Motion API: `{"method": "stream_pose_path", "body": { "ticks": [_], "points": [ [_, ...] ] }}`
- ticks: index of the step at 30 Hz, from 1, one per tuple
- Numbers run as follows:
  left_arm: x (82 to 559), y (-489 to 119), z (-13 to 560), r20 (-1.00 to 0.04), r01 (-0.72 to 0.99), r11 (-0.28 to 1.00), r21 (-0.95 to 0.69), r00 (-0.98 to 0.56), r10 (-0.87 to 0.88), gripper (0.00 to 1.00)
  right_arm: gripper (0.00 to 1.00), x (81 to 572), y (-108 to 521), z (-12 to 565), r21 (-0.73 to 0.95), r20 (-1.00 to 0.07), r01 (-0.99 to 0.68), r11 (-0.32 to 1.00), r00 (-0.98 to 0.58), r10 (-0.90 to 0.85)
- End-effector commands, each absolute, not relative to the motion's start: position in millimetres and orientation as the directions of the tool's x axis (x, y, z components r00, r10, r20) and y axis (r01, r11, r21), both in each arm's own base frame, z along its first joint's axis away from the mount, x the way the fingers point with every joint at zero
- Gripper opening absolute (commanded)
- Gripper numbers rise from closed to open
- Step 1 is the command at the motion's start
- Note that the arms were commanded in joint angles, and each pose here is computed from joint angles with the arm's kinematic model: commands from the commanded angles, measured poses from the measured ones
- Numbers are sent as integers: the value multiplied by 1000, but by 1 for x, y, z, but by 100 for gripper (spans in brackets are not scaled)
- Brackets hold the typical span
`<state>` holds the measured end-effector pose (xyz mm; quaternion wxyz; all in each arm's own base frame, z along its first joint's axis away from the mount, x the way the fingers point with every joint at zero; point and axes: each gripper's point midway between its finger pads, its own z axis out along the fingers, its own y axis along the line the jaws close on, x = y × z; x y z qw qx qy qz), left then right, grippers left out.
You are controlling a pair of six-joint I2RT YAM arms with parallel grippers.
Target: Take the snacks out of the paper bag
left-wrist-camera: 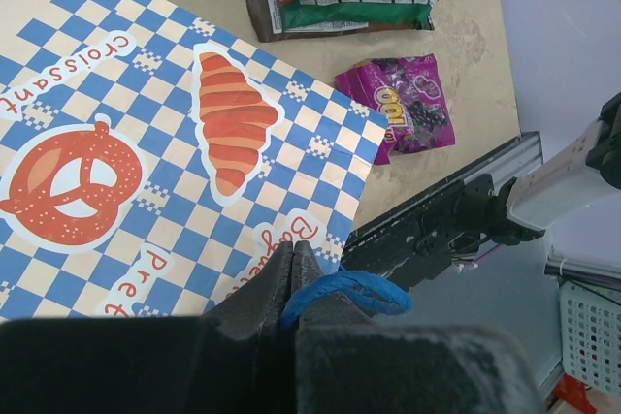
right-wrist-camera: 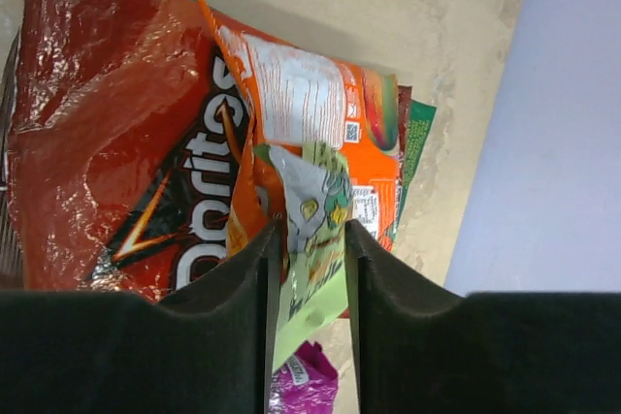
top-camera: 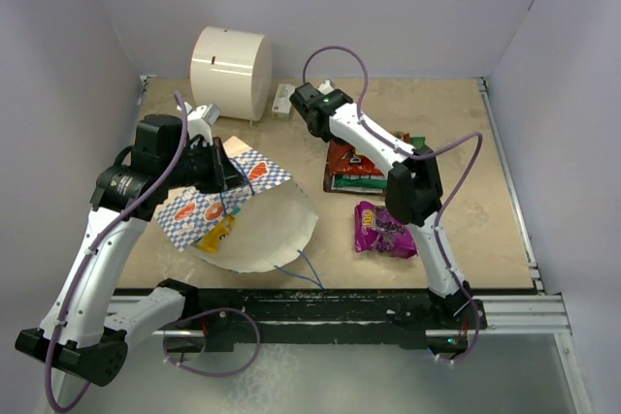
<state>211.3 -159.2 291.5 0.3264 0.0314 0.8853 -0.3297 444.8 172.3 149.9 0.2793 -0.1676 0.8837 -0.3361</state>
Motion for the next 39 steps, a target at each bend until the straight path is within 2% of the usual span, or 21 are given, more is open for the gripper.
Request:
{"method": "stream_pose_path", "body": {
  "ticks": [1,4,7,12,24,28,33,37,39],
  "points": [
    [212,-160,308,-644,314,770,-556,-749,-159,0,42,442,183,168,-637,-452,-69,768,-774,-444],
    [212,-160,307,-643,314,769,-557,-749,-160,0,56,440,203,184,-499,-533,-95,861,-750,-392],
    [211,-161,307,-640,312,767,-560,-752,-161,0,67,438,207,220,-433,-607,-96,896,-704,-369],
    [213,-161,307,-645,316,765,-561,-747,-164,0,71,405,217,254,-224,-687,-144,964,-678,-261],
    [218,-166,301,-621,304,755,-581,-765,-170,0,77,331,216,219,67,-745,-247,967,-657,-116],
    [219,-167,298,-611,293,753,-589,-772,-176,0,80,323,229,236,72,-782,-395,916,-592,-194],
    [220,-167,298,-609,287,753,-592,-772,-184,0,84,304,242,254,-29,-845,-605,795,-410,-343],
    [220,-166,297,-606,276,756,-593,-772,-194,0,88,268,267,273,-98,-900,-789,607,-191,-392],
    [219,-166,297,-605,271,756,-596,-771,-200,0,88,234,285,274,-131,-917,-898,419,-51,-395]
  ]
}}
